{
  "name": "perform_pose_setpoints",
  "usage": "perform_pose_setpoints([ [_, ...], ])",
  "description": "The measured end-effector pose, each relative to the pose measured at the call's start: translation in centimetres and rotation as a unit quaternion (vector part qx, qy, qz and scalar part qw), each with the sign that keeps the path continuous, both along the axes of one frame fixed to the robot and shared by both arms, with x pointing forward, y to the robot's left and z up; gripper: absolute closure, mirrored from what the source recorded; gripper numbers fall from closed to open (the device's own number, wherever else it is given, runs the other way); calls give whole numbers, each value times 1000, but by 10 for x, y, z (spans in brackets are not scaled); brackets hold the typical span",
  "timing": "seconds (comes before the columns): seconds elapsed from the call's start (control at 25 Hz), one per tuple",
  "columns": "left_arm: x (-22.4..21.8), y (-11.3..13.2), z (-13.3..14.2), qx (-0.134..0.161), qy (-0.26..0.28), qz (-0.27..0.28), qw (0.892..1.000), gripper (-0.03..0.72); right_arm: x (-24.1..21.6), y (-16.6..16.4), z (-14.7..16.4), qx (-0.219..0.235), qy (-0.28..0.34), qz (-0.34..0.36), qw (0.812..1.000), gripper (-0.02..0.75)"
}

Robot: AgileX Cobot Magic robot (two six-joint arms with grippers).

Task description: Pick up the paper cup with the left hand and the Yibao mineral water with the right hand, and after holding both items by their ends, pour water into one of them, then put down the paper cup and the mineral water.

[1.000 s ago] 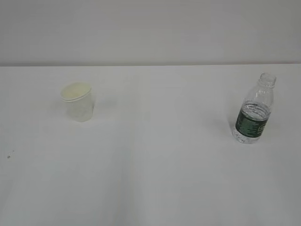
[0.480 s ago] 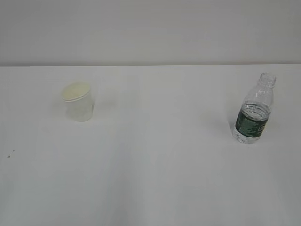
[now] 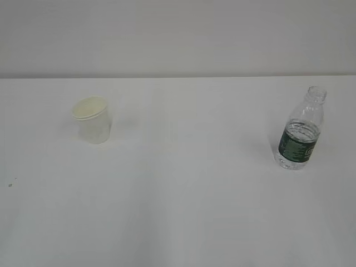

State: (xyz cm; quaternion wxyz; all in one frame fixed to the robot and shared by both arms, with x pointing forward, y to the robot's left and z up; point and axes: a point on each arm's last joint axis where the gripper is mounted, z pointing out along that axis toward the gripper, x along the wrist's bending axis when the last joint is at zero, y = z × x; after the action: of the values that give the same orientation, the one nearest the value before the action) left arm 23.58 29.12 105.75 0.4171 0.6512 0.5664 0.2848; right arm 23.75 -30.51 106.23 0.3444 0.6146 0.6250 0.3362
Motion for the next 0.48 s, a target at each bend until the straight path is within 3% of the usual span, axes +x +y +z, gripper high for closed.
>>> perform_pose_setpoints([
  [0.48,21,-3,0,7,63,0,998,133,14,2,9,-6,23,6,1000,186],
])
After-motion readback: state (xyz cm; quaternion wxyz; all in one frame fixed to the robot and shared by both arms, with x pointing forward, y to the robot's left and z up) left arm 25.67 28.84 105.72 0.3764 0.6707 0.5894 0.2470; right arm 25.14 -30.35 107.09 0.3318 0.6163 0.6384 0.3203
